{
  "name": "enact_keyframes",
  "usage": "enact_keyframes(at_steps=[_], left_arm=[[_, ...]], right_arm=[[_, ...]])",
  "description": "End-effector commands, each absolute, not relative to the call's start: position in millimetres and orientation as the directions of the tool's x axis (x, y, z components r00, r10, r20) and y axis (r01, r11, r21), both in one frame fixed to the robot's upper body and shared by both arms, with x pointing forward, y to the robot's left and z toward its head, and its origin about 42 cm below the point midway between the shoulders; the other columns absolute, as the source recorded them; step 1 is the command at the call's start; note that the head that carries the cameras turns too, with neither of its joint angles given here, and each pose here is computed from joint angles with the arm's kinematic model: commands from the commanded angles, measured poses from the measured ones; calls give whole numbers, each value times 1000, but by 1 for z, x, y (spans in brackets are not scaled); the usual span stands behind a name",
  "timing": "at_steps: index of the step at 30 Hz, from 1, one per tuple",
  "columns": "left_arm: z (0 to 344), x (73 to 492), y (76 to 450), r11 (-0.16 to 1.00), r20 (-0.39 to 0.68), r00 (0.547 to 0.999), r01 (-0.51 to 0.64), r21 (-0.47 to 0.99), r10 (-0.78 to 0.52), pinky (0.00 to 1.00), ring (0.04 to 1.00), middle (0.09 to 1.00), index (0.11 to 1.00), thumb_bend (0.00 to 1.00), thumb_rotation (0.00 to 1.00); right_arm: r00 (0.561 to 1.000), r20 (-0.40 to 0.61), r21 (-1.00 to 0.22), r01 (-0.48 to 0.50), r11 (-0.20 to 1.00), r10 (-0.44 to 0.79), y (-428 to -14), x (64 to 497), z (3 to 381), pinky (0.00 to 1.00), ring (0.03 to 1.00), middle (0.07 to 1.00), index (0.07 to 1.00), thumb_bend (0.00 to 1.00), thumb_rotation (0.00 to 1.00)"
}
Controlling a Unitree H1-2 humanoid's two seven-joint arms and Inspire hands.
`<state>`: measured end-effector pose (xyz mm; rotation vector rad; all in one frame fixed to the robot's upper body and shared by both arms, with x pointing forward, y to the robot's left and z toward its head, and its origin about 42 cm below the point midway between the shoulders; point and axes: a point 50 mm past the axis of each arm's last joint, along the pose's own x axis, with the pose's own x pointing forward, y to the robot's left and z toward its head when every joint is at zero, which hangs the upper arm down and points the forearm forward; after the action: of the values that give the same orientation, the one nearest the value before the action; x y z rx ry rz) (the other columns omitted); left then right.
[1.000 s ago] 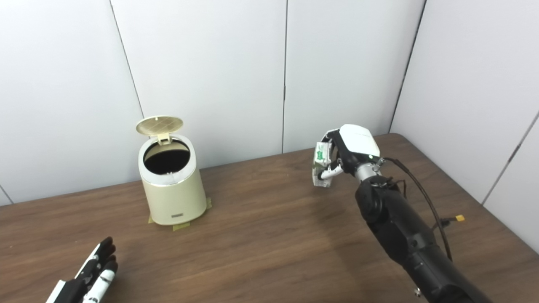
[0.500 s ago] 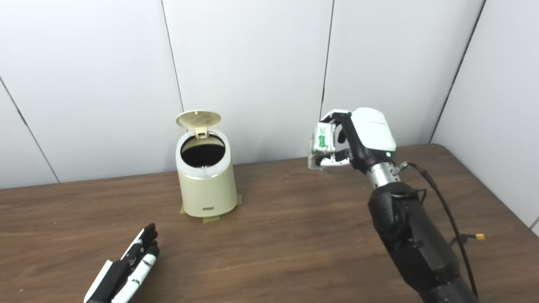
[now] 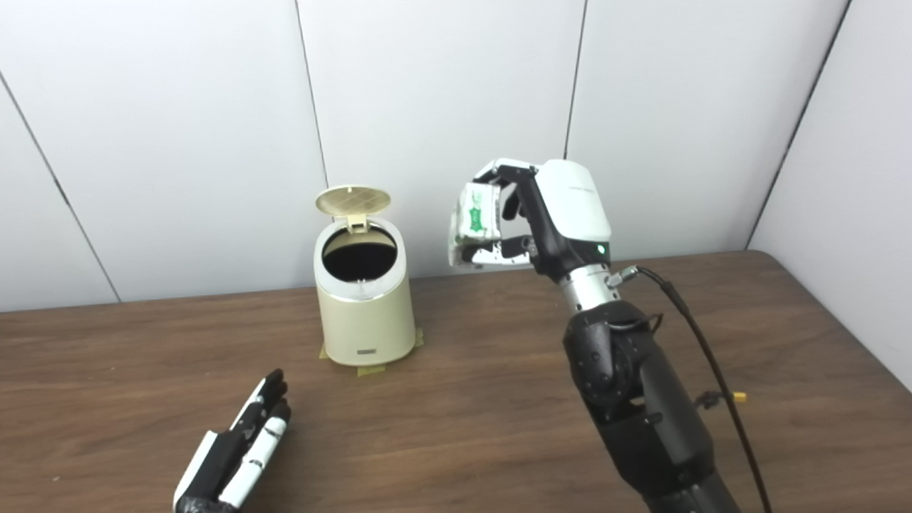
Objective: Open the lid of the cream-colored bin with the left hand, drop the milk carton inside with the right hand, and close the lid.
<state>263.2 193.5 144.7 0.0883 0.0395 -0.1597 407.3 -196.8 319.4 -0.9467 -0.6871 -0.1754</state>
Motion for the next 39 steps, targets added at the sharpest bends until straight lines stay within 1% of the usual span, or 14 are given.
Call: enact_keyframes(at_steps=[1,4,7,9,15,21,24,29,36,39], left_arm=[[155,268,191,984,29,987,152,90,-155,1000,1000,998,1000,395,695],[154,268,189,986,32,988,148,75,-150,1000,1000,996,1000,433,696],[152,268,187,989,28,991,129,67,-131,1000,1000,994,1000,489,687],[152,269,185,991,30,993,116,63,-118,1000,1000,993,1000,507,705],[153,270,178,997,40,997,61,48,-63,1000,1000,990,1000,517,773],[157,269,171,999,58,997,45,29,-47,1000,1000,996,1000,537,801],[158,269,169,999,75,996,42,2,-42,1000,1000,998,1000,517,783],[159,269,166,999,86,995,41,-7,-41,1000,1000,1000,1000,505,788],[160,269,163,1000,84,996,29,-4,-28,1000,1000,991,1000,545,794],[159,269,162,1000,84,996,20,-6,-20,1000,1000,985,1000,538,791]], right_arm=[[670,725,-595,495,633,158,-177,410,354,338,378,519,516,514,0],[656,738,-575,487,657,160,-161,415,357,334,377,522,506,514,0],[657,739,-559,472,681,152,-149,420,359,316,372,516,510,514,0],[656,739,-550,457,699,153,-144,423,360,316,370,510,522,513,0],[659,731,-558,426,712,178,-127,432,362,328,374,506,533,512,0],[695,697,-568,387,726,175,-114,442,353,336,376,510,531,512,0],[710,679,-585,371,722,185,-109,450,345,333,377,509,531,513,0],[726,660,-600,357,715,191,-104,462,332,321,375,510,529,513,0],[745,636,-628,349,696,201,-105,471,319,334,374,507,529,513,0],[747,634,-630,350,694,199,-106,474,313,336,374,507,529,513,0]])
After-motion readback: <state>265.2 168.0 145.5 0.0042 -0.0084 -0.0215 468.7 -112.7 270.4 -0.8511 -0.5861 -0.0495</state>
